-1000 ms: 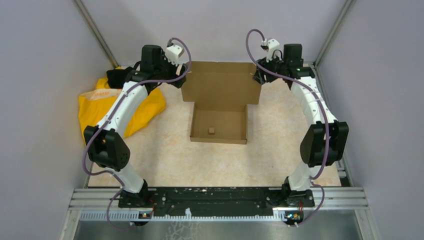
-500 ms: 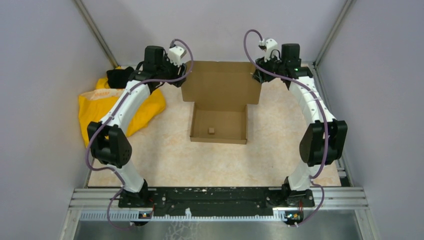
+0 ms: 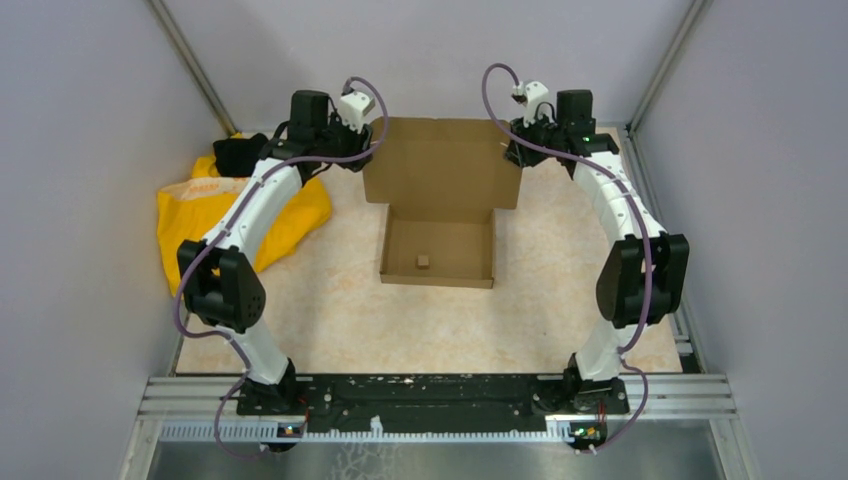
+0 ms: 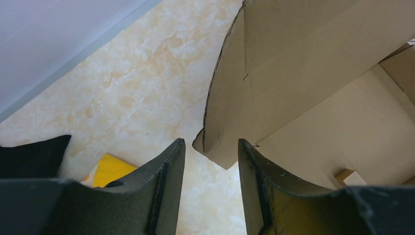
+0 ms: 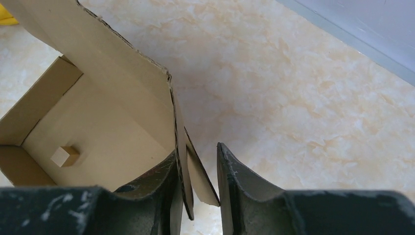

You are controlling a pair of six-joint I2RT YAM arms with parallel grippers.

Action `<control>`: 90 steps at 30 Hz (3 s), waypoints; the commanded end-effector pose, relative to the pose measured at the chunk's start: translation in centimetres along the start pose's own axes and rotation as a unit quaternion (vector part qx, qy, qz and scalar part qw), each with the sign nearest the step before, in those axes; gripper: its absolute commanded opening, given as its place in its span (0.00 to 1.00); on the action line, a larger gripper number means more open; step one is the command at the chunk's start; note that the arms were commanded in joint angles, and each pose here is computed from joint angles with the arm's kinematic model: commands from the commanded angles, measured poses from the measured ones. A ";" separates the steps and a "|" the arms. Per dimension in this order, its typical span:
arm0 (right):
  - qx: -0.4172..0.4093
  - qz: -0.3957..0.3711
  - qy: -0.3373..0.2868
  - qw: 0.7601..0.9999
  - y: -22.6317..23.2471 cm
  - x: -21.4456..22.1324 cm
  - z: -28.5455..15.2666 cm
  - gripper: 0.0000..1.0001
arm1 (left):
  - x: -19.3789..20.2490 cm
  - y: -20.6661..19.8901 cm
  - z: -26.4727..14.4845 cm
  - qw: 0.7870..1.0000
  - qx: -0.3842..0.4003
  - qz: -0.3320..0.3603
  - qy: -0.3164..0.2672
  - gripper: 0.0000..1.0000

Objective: Fold the paper box

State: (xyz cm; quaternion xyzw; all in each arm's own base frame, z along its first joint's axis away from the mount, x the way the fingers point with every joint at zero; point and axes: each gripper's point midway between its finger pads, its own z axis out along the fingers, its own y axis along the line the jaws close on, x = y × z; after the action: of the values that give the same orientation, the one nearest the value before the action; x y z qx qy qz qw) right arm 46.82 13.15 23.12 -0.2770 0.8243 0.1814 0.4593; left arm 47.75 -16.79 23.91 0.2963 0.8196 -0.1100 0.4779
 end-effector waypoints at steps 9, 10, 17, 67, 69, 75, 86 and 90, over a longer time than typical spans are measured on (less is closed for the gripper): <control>0.008 -0.026 -0.048 0.998 0.3 -3.6 -1.1 0.34 | -1.5 -0.3 0.3 0.999 0.025 -0.004 -0.019 0.41; 0.010 -0.027 -0.051 0.998 0.4 -3.7 -1.2 0.36 | -1.6 -0.4 0.4 0.999 0.026 -0.005 -0.020 0.41; 0.012 -0.030 -0.058 0.998 0.5 -4.1 -1.5 0.33 | -1.9 -0.6 0.3 0.999 0.031 -0.006 -0.026 0.37; 0.046 -0.026 -0.054 0.997 0.1 -3.2 -2.6 0.25 | -2.9 -2.5 2.0 0.998 0.054 -0.019 -0.028 0.16; 0.044 -0.025 -0.052 0.997 0.2 -3.1 -2.5 0.23 | -2.8 -2.7 2.2 0.998 0.053 -0.017 -0.024 0.16; 0.050 -0.027 -0.046 0.997 0.4 -3.0 -2.3 0.21 | -2.1 -2.8 2.7 0.999 0.031 -0.014 -0.007 0.17; 0.068 -0.027 -0.025 0.997 1.8 -2.7 -1.7 0.10 | -1.0 -3.5 2.6 1.000 0.011 -0.020 0.014 0.06; 0.081 -0.025 -0.019 0.996 2.1 -2.6 -1.7 0.07 | -0.6 -4.4 2.5 1.000 0.007 -0.020 0.017 0.04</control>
State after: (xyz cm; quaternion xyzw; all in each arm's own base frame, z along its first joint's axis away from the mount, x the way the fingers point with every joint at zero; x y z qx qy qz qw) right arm 46.36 13.67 23.70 -0.2596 0.8307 0.1107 0.4799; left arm 48.64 -21.16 23.98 0.2822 0.8217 -0.1271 0.4786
